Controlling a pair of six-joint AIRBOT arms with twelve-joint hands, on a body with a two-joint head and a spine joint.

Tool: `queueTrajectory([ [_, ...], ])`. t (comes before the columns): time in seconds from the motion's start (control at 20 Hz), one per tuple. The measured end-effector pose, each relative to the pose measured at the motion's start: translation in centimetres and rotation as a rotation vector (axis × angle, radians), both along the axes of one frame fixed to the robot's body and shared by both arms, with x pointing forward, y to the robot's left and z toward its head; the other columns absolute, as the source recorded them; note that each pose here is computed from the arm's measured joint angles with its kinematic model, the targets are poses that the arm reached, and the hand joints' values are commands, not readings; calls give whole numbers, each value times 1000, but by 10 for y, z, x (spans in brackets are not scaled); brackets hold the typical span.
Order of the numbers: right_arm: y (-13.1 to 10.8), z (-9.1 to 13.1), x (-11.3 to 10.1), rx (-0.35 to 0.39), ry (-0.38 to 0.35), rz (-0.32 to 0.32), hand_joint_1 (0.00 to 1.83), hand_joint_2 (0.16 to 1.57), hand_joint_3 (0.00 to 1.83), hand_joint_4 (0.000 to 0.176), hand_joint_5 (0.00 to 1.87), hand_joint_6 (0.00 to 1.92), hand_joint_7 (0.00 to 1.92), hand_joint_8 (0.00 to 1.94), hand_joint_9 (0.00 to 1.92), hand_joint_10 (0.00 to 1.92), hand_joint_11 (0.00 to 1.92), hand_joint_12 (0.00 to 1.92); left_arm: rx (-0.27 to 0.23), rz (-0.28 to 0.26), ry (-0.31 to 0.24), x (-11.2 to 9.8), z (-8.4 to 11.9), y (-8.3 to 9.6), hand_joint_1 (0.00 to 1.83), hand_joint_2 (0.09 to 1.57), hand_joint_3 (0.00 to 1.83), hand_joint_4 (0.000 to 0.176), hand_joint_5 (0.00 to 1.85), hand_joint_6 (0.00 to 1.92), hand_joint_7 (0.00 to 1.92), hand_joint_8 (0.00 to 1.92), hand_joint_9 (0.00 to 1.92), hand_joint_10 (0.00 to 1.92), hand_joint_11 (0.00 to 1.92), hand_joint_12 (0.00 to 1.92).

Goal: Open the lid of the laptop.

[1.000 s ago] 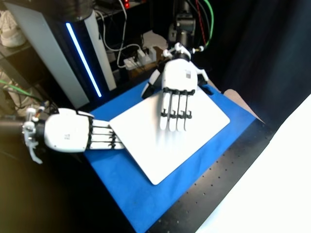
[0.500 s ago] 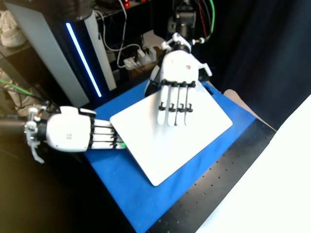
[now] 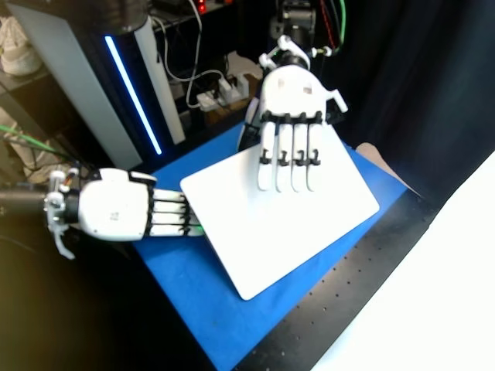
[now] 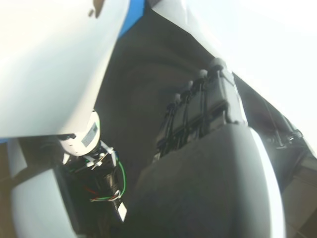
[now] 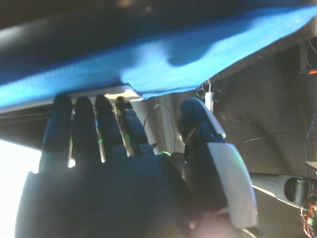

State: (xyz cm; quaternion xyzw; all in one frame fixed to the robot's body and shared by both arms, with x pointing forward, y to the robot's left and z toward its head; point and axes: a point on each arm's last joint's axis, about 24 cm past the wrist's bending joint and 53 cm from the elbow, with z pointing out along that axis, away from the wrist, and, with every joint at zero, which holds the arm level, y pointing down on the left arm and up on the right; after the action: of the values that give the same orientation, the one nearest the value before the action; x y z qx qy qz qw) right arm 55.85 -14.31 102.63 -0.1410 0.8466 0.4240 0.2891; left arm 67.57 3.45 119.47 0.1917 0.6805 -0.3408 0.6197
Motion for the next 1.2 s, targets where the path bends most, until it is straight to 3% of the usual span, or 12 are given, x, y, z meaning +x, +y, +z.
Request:
queueTrajectory([
  [0.2,6,1,1,-7,-16,21,176,1343,0,0,88,3,34,2,0,0,0,0,2,28,-83,11,26,0,867,1128,17,0,0,0,0,0,0,0,0,0],
  [0.35,12,3,2,-17,-37,47,110,1357,2,0,61,1,3,0,0,0,0,0,-9,57,-119,22,40,3,930,1110,4,6,0,0,0,0,0,0,0,0],
  [0.4,13,2,2,-20,-39,51,68,1364,4,0,62,3,5,2,0,0,0,0,-16,64,-116,25,40,2,891,1129,11,35,0,0,0,0,0,0,0,0],
  [0.45,14,2,2,-19,-42,53,13,1368,5,0,26,3,0,0,0,0,0,0,-23,71,-104,28,39,3,853,1147,17,24,0,0,0,0,0,0,0,0],
  [0.5,14,2,2,-20,-43,55,2,1363,3,0,4,0,0,0,0,0,0,0,-28,75,-91,31,36,1,845,1157,20,0,0,0,0,0,0,0,0,0],
  [0.75,16,2,3,-16,-42,58,0,1369,4,0,49,17,3,1,0,0,0,0,-43,101,-57,39,30,6,792,1181,20,0,0,0,0,0,0,0,0,0],
  [1.2,25,15,12,-8,-89,72,0,1376,0,0,141,6,89,10,1,0,0,0,-39,94,-19,29,8,4,777,1186,7,0,0,0,0,0,0,0,0,0],
])
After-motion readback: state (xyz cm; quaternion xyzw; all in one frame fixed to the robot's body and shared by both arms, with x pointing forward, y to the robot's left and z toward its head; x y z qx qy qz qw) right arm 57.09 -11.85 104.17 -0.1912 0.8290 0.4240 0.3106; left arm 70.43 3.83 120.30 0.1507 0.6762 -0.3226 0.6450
